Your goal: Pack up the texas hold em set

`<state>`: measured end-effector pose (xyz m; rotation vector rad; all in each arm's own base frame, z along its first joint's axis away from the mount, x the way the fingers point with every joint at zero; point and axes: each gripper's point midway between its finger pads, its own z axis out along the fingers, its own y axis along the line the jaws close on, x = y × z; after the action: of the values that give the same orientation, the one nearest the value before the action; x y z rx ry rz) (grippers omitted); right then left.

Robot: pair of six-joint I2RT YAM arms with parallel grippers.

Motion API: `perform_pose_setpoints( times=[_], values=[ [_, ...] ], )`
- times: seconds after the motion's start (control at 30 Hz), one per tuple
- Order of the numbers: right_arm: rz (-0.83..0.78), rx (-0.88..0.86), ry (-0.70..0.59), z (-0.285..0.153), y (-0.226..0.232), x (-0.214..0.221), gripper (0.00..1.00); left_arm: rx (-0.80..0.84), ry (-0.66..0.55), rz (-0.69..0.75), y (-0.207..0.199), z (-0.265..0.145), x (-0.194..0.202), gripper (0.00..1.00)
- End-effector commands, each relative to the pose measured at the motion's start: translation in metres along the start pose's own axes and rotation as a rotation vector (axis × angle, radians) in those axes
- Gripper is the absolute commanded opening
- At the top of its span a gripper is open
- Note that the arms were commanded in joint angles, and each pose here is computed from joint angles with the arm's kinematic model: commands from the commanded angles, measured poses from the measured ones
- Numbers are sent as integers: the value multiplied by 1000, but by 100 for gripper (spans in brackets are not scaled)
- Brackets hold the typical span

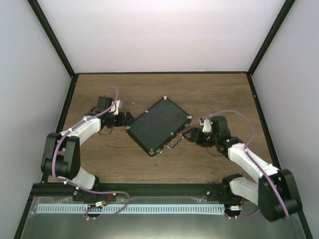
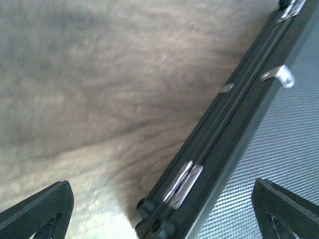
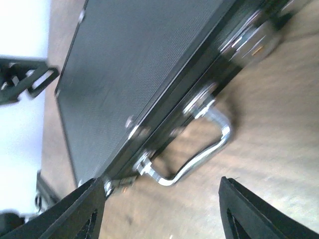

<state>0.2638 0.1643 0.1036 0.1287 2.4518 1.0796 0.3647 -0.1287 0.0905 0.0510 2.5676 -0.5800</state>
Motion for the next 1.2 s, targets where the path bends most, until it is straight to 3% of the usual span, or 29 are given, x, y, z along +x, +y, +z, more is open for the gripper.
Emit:
perform_pose_setpoints(
  times=[0.0,0.13,0.53,1.17],
  values=[
    [71,-87,91,-1,32,41,66,118,-93,-85,-7,-9,-6,100],
    [66,-136,137,9,53,61,67,185,-85,-75,-17,-7,-5,98],
    [-16,-169,254,49,93,83,67,147,-8,-72,-8,4,17,89],
    [-34,-83,357,79,68,126,54,142,56,-47,-13,20,34,82]
  ],
)
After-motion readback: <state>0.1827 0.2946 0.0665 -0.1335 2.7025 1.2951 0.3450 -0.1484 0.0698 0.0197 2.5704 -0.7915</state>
